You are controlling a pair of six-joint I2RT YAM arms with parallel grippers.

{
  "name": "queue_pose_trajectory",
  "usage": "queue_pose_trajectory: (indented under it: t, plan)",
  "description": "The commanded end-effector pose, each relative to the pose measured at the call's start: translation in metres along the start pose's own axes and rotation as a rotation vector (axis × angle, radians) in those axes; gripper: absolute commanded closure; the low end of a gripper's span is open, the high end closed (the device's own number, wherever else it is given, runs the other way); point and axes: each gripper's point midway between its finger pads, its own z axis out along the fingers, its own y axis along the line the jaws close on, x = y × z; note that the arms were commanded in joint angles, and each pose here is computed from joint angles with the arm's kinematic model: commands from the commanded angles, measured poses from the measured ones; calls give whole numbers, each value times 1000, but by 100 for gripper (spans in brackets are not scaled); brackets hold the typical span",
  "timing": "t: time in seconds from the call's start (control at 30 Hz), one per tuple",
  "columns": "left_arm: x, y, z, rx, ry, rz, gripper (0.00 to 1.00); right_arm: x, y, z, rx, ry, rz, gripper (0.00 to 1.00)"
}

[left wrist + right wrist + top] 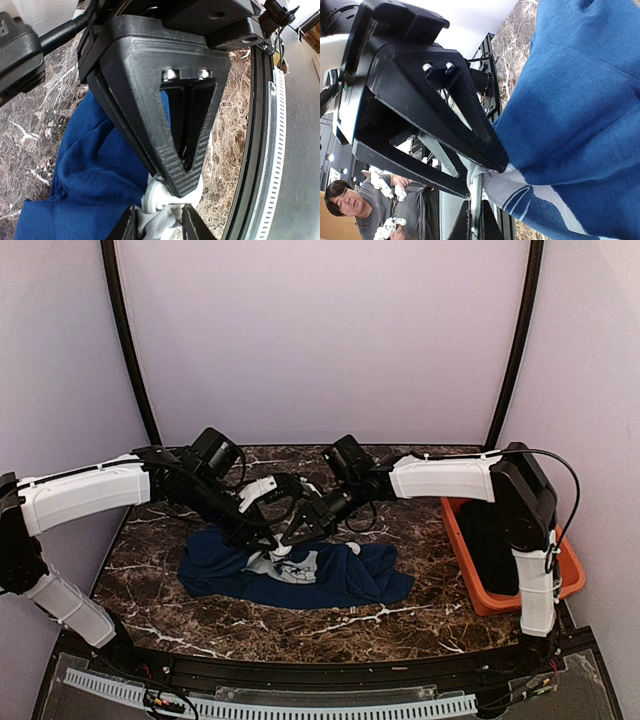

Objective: Pin the brooch onto the clothing
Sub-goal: Pin the brooch onto the flattened clothing.

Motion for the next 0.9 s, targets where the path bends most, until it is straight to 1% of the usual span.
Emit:
queue_pose_trajectory:
  t: [0.0,0.43,0.6,0.87]
  plan:
    - [9,6,5,-18,48,-18,70,-7,33,-5,-78,-2,-86,100]
    - [8,7,7,-13,48,-25,70,-8,30,-4,-75,-2,-65,100]
    - [14,11,11,-26,83,-40,71,-9,31,-3,-66,-4,-63,100]
    - [16,13,14,-40,101,-42,71,-8,26,2,-33,3,-52,100]
